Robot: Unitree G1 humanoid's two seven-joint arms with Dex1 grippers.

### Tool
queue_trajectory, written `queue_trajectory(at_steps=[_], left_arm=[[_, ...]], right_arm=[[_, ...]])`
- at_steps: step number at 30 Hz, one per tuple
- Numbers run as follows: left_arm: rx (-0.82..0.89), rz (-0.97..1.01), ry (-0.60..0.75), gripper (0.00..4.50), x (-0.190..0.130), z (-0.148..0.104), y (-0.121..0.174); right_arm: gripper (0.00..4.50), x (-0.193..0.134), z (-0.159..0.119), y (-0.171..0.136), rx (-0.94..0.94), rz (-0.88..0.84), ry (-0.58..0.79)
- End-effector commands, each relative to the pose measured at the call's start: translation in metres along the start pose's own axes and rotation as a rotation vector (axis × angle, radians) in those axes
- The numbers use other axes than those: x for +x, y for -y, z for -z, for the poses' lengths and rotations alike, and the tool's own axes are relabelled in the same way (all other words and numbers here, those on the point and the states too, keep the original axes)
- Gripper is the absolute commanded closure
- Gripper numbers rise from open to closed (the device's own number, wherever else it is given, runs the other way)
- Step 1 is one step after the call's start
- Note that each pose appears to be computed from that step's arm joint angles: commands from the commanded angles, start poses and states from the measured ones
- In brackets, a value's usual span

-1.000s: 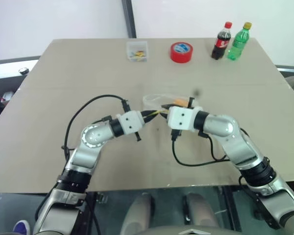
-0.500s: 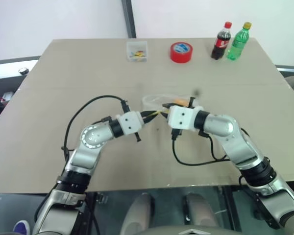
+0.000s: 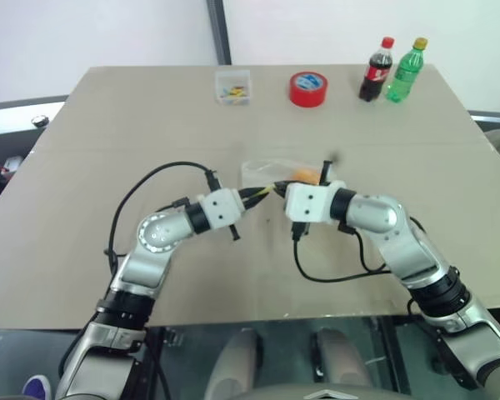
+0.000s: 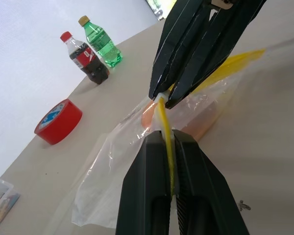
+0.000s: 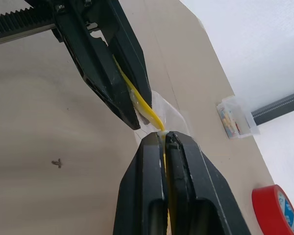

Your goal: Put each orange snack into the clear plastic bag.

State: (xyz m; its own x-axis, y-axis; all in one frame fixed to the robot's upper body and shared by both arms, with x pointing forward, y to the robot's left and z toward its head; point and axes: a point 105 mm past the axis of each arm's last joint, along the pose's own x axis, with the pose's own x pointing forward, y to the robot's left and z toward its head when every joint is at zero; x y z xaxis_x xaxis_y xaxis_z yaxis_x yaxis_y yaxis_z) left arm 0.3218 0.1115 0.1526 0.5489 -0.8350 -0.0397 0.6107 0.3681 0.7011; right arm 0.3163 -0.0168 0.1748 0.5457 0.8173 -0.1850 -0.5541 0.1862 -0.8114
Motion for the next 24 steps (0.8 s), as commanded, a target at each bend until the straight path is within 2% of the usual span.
queue_trajectory(at_steps=[1, 8, 13, 19, 24], left_arm=[[0.03, -0.023, 0.043, 4.5, -0.001, -0.014, -0.005], [0.017, -0.099, 0.06, 4.5, -0.006, -0.014, -0.015], [0.004, -0.19, 0.099, 4.5, -0.013, -0.022, -0.04], [-0.026, -0.2, 0.087, 4.5, -0.015, -0.018, -0.042], [-0.052, -0.214, 0.08, 4.5, -0.013, -0.015, -0.047]], right_arm=[[4.46, -0.001, -0.008, 0.008, -0.037, 0.032, 0.025], [4.46, -0.012, 0.016, 0.011, 0.0, 0.06, -0.07], [4.46, -0.038, 0.045, 0.013, 0.088, 0.121, -0.197], [4.46, -0.069, 0.066, 0.02, 0.156, 0.213, -0.312], [4.46, -0.089, 0.074, 0.033, 0.16, 0.272, -0.355]])
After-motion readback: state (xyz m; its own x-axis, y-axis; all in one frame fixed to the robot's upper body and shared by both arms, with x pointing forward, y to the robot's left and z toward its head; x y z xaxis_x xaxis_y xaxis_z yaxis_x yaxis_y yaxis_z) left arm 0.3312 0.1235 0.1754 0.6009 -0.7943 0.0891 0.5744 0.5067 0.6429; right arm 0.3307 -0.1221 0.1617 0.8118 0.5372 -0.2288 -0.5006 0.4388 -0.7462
